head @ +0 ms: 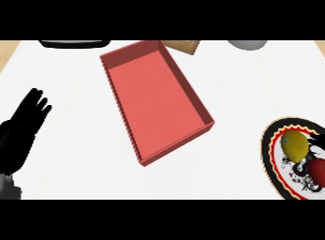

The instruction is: Pick the tomato from the plate and place it in the cardboard box

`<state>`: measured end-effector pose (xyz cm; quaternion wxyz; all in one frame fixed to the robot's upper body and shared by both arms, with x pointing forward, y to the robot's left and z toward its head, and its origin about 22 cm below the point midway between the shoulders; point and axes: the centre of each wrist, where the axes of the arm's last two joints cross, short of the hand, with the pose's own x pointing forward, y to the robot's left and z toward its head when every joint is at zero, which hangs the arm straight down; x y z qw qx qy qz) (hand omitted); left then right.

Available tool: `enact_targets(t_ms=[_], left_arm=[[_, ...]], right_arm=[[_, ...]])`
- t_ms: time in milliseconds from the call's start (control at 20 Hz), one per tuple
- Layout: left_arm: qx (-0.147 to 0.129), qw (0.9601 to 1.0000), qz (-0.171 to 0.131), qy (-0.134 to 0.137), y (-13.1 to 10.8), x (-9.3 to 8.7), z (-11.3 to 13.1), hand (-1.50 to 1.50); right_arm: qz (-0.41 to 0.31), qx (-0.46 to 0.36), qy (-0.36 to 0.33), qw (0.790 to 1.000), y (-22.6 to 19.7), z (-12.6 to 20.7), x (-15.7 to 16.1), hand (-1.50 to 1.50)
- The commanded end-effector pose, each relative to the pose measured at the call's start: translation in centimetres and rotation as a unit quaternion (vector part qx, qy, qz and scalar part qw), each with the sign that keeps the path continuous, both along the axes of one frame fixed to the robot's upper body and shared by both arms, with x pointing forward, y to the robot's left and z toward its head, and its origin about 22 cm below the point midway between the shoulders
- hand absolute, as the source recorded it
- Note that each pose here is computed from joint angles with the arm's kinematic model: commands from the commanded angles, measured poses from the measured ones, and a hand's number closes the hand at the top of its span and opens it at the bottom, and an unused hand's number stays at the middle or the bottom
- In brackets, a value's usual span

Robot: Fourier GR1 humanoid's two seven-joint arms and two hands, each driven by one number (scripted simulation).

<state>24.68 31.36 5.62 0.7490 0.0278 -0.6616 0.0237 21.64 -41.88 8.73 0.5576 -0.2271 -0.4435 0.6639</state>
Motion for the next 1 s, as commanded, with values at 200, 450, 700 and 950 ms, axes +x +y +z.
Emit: enact_targets(t_ms=[200,450,700,950], left_arm=[[0.013,0.9999,-0.004,-0.002,2.4,-1.3,0.0,0.00],[-0.001,0.9999,-0.012,0.008,1.0,-1.1,-0.1,0.00],[0.003,1.0000,-0.002,0.003,0.2,0.2,0.2,0.00],[-0.005,0.9999,-0.010,-0.002,-0.5,0.5,1.2,0.00]], right_arm=[[0.005,-0.021,0.024,0.999,1.1,-1.1,1.6,-1.50],[0.002,-0.022,0.032,0.999,-1.5,-2.7,1.5,-1.50],[0.000,-0.016,0.016,1.000,0.4,-2.1,0.1,-1.50],[0.009,-0.006,0.000,1.000,1.0,-4.8,2.3,1.50]])
